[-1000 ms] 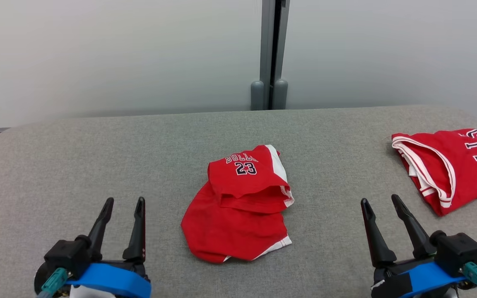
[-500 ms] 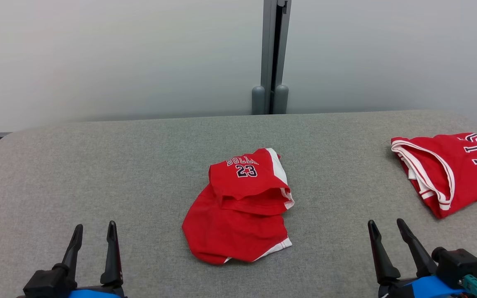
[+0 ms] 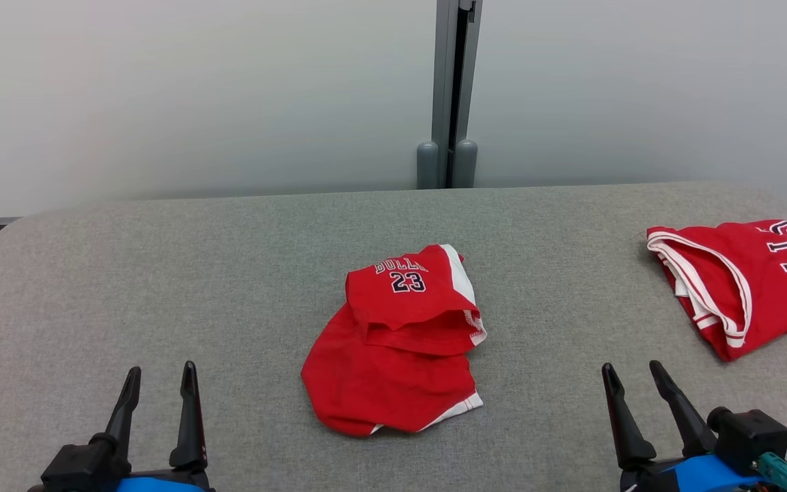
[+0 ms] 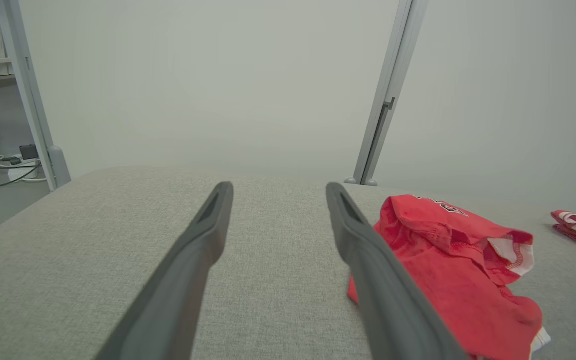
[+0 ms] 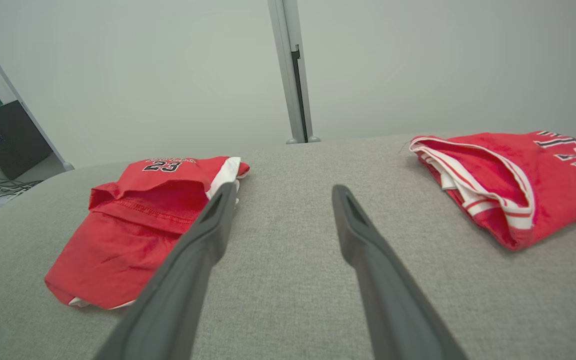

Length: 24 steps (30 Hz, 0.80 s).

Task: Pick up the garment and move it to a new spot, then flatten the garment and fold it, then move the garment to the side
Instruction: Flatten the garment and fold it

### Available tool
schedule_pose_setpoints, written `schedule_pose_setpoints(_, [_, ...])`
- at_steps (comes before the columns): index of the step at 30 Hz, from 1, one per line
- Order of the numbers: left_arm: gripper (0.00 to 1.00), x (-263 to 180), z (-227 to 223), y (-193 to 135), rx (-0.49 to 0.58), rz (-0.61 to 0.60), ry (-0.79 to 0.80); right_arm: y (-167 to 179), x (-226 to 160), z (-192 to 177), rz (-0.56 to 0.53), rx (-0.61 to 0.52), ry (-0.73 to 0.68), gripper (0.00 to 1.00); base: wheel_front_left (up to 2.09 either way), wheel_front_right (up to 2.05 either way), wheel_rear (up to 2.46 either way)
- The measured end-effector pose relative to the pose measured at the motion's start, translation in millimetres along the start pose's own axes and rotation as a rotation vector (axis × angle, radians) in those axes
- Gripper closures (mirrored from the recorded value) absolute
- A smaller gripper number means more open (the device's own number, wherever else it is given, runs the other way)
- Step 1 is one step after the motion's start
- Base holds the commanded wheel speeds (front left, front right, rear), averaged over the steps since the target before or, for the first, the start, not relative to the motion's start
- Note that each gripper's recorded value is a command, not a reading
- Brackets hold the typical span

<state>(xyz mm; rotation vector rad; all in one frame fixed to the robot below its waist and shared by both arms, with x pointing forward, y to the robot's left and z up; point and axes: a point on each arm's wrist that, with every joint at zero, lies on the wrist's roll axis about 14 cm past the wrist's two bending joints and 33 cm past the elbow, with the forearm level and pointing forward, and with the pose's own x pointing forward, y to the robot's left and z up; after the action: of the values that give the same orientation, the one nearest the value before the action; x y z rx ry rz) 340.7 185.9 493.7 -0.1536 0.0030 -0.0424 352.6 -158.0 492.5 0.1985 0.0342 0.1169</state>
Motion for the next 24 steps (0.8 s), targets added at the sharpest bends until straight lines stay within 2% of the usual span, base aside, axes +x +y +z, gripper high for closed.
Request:
schedule_pose_setpoints(10, [0.0, 1, 0, -6, -0.009, -0.006, 0.003, 5, 2, -4, 0.016, 0.0, 0.014, 0.0, 0.0, 0.0, 0.0])
schedule_pose_setpoints(15, [0.0, 1, -1, -8, -0.01, -0.007, 0.013, 34, 18, -3, 0.108, -0.024, 0.032, 0.0, 0.0, 0.0, 0.0])
schedule_pose_setpoints(19, [0.0, 5, 0, -9, -0.011, -0.008, 0.009, 57, 40, -18, 0.183, -0.051, 0.118, 0.0, 0.0, 0.0, 0.0])
schedule_pose_setpoints(24, [0.0, 8, 1, -4, -0.007, 0.008, 0.01, 66, 72, -42, 0.222, -0.11, 0.239, 0.0, 0.0, 0.0, 0.0])
